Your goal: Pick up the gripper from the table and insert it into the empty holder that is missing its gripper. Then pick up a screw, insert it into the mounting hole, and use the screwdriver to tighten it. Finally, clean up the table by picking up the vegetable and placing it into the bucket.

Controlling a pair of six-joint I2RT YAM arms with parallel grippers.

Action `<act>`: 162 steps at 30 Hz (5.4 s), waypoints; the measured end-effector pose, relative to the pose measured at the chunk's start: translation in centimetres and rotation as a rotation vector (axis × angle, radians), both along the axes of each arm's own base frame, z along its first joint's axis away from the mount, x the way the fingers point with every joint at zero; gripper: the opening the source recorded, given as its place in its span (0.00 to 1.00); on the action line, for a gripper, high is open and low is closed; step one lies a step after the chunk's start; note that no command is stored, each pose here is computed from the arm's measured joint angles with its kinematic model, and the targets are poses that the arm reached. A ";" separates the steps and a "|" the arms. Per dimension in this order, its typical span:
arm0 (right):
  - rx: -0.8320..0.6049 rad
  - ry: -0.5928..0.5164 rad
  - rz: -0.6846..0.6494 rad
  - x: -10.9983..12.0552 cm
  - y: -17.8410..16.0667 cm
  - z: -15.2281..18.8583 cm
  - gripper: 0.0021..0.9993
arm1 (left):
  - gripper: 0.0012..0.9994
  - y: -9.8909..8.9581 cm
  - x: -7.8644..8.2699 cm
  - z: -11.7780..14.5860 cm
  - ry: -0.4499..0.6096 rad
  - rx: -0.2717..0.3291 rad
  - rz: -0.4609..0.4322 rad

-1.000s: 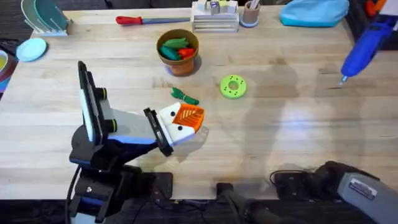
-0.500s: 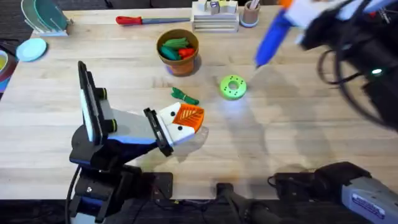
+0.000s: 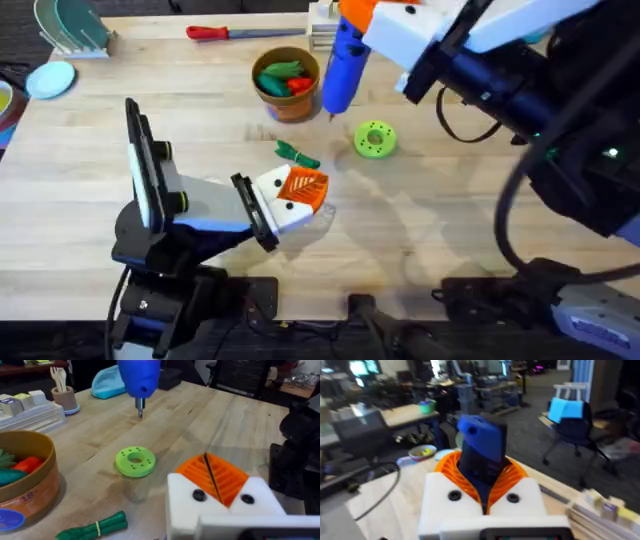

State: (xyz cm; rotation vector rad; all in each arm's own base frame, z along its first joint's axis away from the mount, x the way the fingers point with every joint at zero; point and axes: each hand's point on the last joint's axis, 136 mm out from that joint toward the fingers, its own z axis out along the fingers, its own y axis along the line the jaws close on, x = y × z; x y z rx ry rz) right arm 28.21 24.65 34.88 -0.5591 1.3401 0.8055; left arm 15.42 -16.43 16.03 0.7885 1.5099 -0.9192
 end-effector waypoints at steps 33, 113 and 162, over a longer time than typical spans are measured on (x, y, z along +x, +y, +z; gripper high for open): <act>0.076 -0.003 0.356 -7.2 7.8 0.4 0.02 | 0.01 0.0 0.0 0.0 0.000 0.000 0.000; -1.784 0.182 -0.239 8.3 -19.0 -30.7 0.20 | 0.01 0.2 0.3 0.0 -0.002 0.001 0.019; -0.643 0.507 -0.889 11.6 -18.1 -16.9 0.99 | 0.99 5.1 4.2 6.1 0.255 -0.209 0.450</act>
